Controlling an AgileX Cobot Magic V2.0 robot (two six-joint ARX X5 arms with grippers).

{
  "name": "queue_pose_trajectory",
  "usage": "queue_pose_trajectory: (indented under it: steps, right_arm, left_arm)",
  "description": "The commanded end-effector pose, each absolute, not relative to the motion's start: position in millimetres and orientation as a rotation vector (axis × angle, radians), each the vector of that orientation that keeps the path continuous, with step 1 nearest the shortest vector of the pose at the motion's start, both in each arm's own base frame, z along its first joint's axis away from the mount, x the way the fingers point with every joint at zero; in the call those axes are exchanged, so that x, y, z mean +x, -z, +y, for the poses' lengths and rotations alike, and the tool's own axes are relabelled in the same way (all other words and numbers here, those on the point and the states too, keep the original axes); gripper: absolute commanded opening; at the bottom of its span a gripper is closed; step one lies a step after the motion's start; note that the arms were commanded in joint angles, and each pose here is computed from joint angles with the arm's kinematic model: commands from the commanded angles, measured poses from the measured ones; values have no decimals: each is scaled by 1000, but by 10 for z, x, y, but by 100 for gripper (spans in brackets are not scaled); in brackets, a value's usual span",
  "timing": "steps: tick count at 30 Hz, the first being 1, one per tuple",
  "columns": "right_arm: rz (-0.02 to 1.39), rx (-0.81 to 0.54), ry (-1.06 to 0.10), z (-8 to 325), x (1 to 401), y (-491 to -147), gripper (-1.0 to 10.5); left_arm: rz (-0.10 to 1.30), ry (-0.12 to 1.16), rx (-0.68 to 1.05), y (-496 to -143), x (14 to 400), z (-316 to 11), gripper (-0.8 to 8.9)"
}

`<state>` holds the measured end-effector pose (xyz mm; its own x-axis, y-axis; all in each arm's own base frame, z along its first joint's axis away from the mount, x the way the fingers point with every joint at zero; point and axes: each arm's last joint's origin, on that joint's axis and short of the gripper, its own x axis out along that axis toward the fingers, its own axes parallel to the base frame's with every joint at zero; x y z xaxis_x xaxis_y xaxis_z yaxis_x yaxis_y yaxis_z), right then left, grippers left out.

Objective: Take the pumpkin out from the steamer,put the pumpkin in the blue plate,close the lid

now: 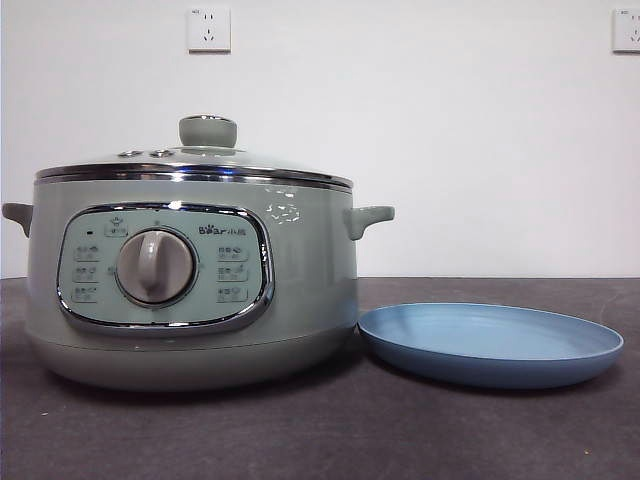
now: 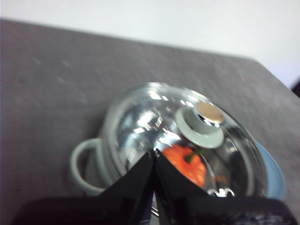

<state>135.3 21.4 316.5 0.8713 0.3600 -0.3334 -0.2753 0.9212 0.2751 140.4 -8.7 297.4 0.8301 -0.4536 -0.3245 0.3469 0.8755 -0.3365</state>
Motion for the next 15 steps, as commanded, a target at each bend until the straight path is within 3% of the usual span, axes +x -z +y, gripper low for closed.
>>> queue_pose_trajectory:
  steps: [1, 5, 7, 8, 11, 12, 15]
  right_arm:
    - [418, 154, -431, 246, 1447, -3228, 0]
    - [462, 166, -490, 275, 1570, -3226, 9]
    - [481, 169, -488, 279, 1607, -3201, 84]
    - [490, 172, -487, 280, 1622, -3189, 169]
    - [511, 181, -476, 282, 1653, -3164, 403]
    - [516, 187, -473, 282, 1658, -3159, 447]
    - [527, 196, -471, 284, 1673, -3147, 457]
  left_arm:
    - [450, 500, -231, -3022, 1509, -100, -6]
    - [491, 547, -243, -3077, 1618, -126, 0]
    - [495, 557, -242, -3081, 1644, -141, 12]
    - [496, 559, -241, -3080, 1645, -148, 62]
    - [480, 566, -238, -3096, 1653, -165, 355]
    - [468, 568, -238, -3107, 1658, -170, 412]
    - [440, 548, -249, -3139, 1676, -185, 410]
